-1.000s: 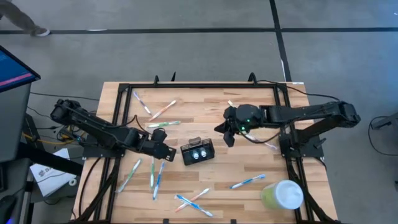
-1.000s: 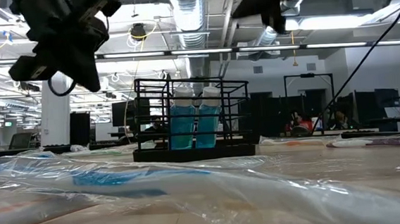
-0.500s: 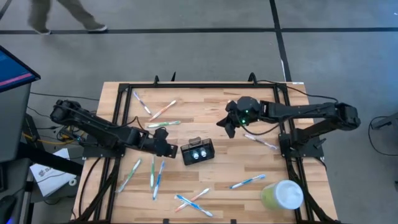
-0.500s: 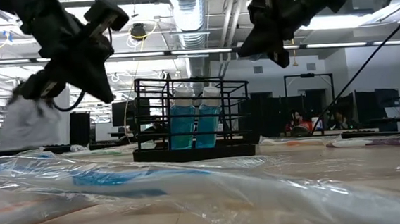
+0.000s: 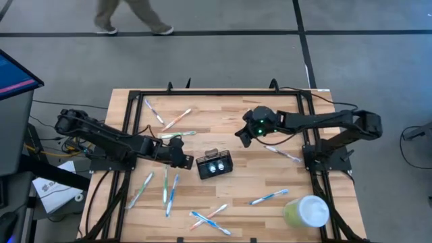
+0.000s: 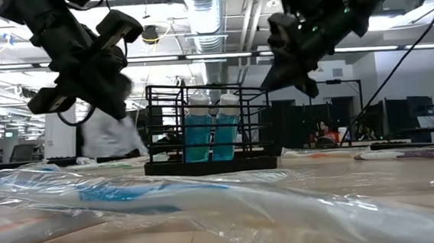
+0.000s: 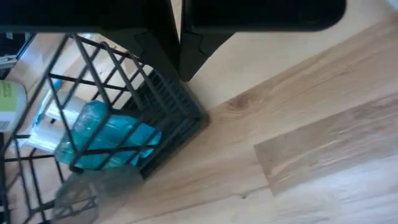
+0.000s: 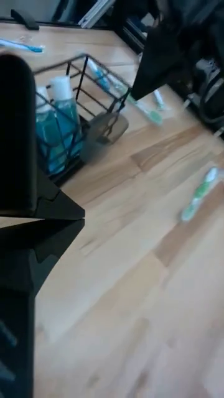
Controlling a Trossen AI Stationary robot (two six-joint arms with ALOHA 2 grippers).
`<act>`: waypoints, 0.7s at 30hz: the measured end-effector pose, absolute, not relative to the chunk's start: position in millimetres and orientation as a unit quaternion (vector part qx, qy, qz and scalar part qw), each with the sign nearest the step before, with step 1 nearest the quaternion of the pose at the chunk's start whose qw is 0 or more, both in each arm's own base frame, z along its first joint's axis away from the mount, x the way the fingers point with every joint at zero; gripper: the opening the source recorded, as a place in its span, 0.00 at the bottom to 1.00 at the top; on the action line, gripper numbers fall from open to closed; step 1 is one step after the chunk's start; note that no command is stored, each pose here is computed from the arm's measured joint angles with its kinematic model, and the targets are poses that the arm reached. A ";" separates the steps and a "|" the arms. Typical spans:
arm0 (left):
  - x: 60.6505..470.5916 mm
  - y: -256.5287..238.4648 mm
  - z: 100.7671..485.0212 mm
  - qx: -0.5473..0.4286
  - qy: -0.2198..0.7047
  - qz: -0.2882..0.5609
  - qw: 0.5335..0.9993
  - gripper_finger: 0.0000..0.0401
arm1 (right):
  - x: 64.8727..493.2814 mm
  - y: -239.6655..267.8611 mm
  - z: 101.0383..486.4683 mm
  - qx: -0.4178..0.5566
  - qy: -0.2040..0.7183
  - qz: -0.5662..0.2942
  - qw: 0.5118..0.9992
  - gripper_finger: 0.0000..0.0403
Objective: Pick & Place toothbrushing station
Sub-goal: Adjust the mesh organizer
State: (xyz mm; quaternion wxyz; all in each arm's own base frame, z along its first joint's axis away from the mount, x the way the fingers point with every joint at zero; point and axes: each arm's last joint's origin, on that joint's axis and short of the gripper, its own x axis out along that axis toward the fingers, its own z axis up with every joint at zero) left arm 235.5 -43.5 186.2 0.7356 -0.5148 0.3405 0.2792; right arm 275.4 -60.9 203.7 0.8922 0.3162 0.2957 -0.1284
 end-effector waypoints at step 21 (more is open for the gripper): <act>261.9 -38.2 158.7 -0.526 0.359 0.253 0.728 0.00 | 304.2 -44.4 163.9 0.373 0.320 -0.085 0.867 0.00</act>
